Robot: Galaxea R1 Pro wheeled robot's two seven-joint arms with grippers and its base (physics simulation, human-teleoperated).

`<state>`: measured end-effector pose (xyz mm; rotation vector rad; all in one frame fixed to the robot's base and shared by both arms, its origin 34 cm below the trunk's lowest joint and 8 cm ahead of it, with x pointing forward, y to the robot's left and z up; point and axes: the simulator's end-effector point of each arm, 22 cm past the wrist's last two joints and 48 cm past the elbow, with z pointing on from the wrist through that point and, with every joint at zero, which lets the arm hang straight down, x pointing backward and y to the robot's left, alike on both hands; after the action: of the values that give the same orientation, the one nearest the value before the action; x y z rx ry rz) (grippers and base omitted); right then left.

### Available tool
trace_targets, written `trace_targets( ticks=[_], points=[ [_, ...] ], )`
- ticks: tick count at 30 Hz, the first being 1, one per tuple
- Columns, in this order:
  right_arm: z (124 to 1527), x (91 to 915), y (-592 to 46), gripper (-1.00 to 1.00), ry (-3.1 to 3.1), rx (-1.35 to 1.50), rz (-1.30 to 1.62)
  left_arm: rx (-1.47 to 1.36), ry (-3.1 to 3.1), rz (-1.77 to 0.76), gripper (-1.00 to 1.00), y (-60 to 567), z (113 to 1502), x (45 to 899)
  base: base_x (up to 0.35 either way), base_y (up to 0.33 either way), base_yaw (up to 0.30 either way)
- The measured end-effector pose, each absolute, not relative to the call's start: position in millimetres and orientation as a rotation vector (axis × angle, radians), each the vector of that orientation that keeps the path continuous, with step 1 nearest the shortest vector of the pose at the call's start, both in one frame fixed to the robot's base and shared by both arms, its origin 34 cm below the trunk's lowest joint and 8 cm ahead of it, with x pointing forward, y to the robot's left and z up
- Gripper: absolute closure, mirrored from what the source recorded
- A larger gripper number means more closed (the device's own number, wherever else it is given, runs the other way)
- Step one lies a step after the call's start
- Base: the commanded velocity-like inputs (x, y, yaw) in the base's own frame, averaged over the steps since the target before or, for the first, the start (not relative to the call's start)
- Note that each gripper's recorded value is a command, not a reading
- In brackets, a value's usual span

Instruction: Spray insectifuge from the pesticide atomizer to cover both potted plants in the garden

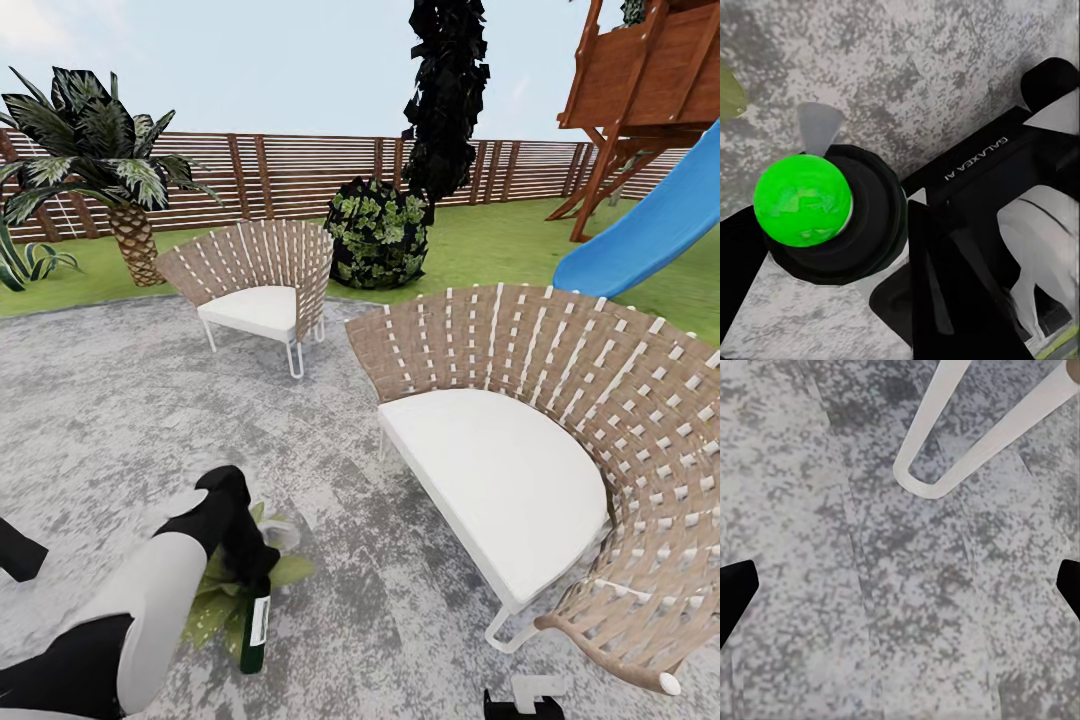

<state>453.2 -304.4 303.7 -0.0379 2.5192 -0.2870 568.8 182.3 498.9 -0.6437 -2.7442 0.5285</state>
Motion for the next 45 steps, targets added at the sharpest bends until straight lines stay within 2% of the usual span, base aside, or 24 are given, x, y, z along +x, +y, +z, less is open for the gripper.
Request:
trace_targets(
  ticks=[27,35,45],
  points=[
    [303,453,-303,-1.0,2.521,-0.04,-0.28,-0.644,-2.723,0.453,1.0,190,473,544,-0.002,0.0,0.043],
    [303,453,-302,-1.0,2.522,-0.042,-0.279,-0.645,-2.723,0.448,1.0,191,473,544,-0.235,0.0,0.0],
    [303,452,-300,-1.0,2.523,-0.041,-0.276,-0.648,-2.766,0.381,1.0,203,471,551,-0.018,0.0,0.138]
  ],
)
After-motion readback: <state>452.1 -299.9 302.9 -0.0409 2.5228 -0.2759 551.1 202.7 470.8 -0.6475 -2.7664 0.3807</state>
